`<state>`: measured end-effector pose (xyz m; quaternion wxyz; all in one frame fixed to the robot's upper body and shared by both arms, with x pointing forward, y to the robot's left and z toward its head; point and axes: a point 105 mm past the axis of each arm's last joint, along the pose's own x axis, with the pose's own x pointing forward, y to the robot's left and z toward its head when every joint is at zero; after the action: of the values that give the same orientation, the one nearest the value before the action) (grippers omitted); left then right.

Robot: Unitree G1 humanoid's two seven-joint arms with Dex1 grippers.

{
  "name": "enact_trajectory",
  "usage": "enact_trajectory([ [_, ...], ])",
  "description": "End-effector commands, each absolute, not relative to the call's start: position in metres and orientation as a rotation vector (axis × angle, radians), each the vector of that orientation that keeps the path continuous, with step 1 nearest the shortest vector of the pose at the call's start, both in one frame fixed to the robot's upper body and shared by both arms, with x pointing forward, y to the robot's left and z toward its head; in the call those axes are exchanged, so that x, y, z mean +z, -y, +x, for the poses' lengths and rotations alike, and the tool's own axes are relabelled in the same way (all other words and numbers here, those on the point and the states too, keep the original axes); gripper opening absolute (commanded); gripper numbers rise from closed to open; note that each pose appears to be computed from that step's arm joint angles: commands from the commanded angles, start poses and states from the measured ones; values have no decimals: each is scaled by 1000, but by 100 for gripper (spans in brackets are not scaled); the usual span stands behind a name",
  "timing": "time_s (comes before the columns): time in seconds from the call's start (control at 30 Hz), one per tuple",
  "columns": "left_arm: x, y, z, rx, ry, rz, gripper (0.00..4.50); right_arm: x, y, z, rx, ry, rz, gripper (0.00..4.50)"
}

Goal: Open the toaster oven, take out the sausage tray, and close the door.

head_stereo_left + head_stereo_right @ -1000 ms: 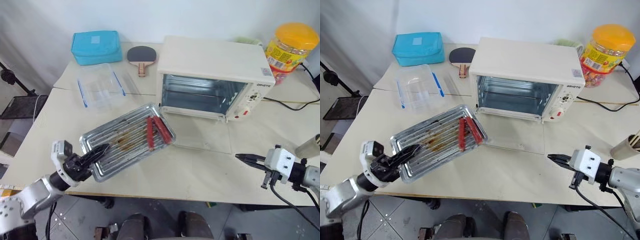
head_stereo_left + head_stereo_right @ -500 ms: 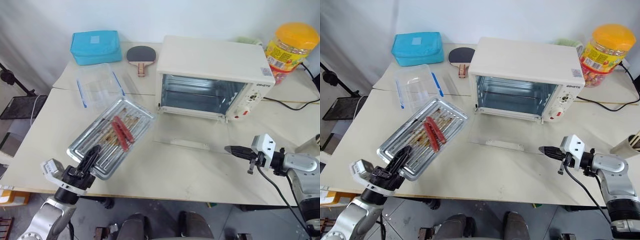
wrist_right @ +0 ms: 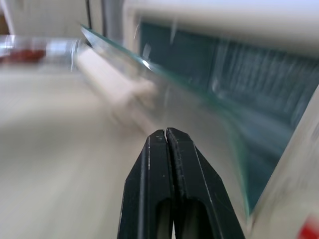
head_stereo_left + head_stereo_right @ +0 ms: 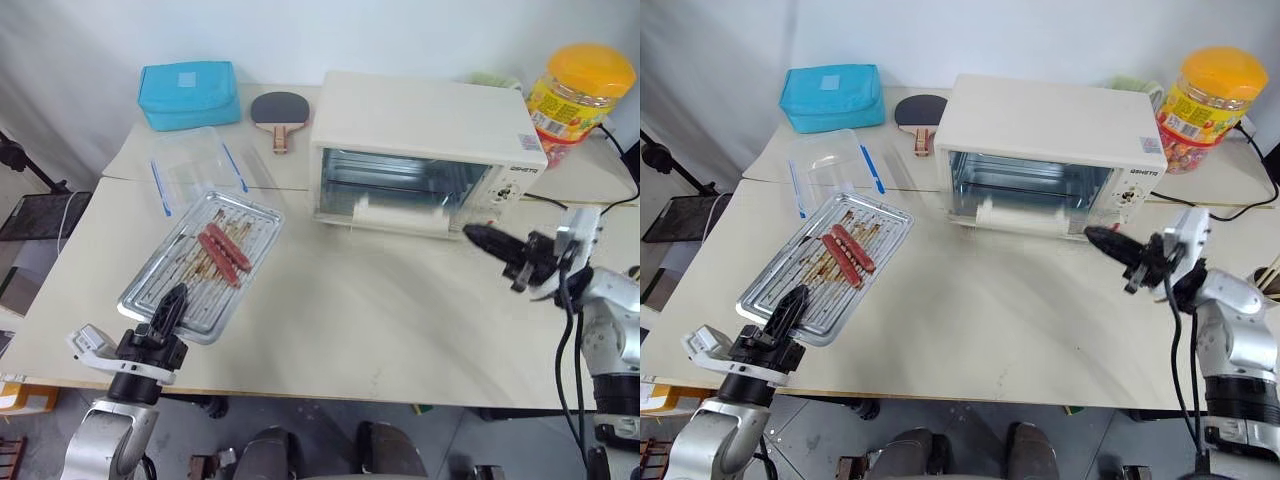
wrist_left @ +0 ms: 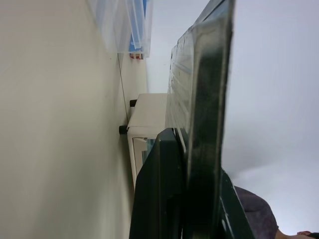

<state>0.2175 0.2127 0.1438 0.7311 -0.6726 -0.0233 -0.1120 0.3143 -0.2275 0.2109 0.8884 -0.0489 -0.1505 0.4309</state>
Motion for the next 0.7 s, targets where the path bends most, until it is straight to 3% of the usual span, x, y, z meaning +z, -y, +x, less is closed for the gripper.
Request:
enact_trajectory([
  [0.03, 159, -207, 211, -313, 76, -1452, 0, 231, 223, 299, 915, 367, -88, 6],
  [0.17, 153, -197, 210, -364, 6, -1430, 0, 223, 223, 283, 917, 298, -89, 6],
  [0.23, 150, -190, 214, -430, -57, -1403, 0, 213, 227, 269, 916, 261, -140, 63],
  [0.27, 148, -187, 215, -455, -81, -1393, 0, 209, 227, 263, 919, 251, -159, 116],
  [0.3, 147, -185, 216, -484, -105, -1378, 0, 206, 227, 257, 926, 248, -198, 129],
  [0.47, 145, -166, 237, -707, -297, -1274, 0, 175, 215, 214, 1081, 163, -319, 293],
  [0.63, 137, -151, 255, -858, -518, -1204, 0, 178, 218, 206, 1034, 180, -308, 446],
  [0.7, 138, -142, 263, -925, -606, -1179, 0, 181, 217, 202, 1023, 178, -315, 448],
])
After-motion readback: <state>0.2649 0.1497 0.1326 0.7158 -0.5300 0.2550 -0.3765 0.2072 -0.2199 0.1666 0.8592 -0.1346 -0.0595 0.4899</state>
